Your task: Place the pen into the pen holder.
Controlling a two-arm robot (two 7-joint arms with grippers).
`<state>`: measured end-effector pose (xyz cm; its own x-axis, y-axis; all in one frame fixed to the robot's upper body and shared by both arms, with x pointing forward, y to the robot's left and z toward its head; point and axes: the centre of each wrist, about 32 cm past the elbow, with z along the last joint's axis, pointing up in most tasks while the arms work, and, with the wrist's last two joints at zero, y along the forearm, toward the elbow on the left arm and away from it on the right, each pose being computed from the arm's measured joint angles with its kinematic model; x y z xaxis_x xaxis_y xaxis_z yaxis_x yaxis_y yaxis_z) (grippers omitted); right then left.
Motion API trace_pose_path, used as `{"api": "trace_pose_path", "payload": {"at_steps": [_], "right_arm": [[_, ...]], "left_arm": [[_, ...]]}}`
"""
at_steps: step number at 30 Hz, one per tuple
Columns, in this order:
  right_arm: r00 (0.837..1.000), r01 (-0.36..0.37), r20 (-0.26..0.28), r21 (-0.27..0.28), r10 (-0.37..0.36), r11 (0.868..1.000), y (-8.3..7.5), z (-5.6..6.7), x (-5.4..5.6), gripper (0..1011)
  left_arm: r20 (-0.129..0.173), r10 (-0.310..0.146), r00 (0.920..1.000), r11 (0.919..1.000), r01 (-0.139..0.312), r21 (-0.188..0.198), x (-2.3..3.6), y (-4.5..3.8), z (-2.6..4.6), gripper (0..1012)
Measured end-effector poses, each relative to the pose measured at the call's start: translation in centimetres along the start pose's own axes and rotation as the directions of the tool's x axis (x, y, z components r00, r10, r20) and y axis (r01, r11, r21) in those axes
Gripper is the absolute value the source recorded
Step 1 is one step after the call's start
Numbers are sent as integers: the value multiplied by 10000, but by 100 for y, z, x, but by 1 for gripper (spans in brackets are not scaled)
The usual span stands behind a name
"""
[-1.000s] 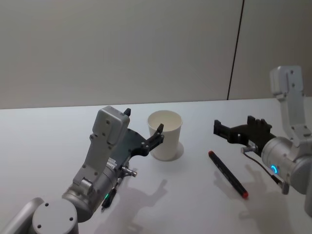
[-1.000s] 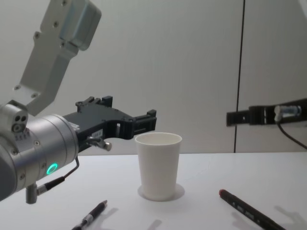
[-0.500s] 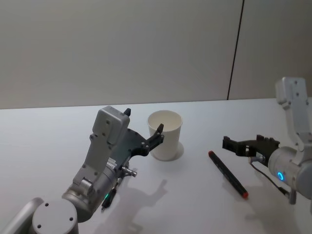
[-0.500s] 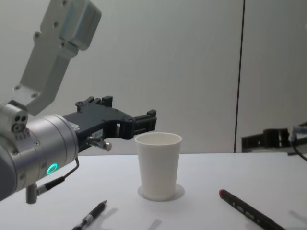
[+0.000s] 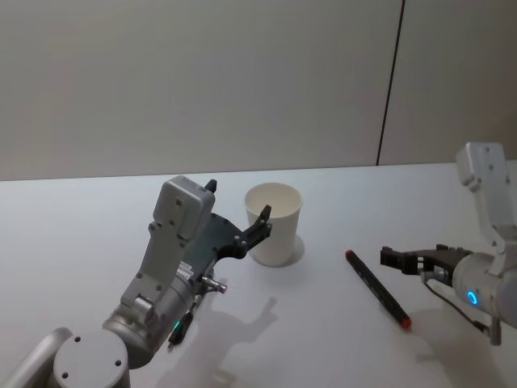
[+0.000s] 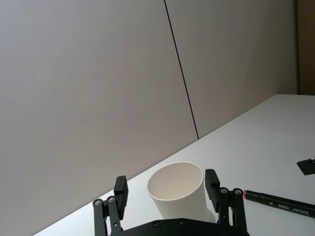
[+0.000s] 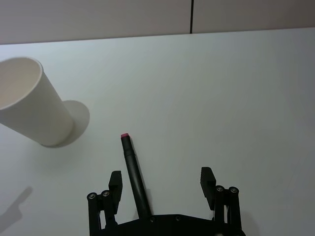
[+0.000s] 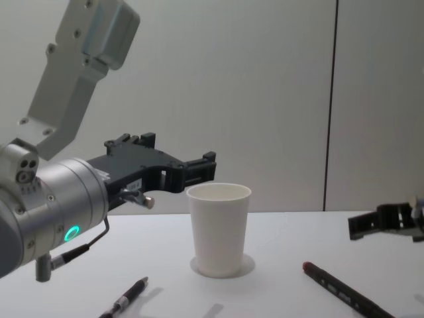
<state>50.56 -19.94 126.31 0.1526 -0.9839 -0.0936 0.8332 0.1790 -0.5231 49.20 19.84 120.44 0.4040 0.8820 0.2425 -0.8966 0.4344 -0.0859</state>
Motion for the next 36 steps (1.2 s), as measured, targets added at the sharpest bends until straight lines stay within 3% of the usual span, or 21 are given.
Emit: {"api": "trace_pose_path", "payload": {"at_steps": [15,36], "right_arm": [[9983,-409,384,-922,446,9949,135,0,36,1001],[9899,-1170,621,-1538,1278,9811,372,-58,23,1001]], "left_arm": [[0,0,10000,10000,0,0,0,0,0,1000],[0,1,10000,10000,-1,0,0,0,0,1000]]}}
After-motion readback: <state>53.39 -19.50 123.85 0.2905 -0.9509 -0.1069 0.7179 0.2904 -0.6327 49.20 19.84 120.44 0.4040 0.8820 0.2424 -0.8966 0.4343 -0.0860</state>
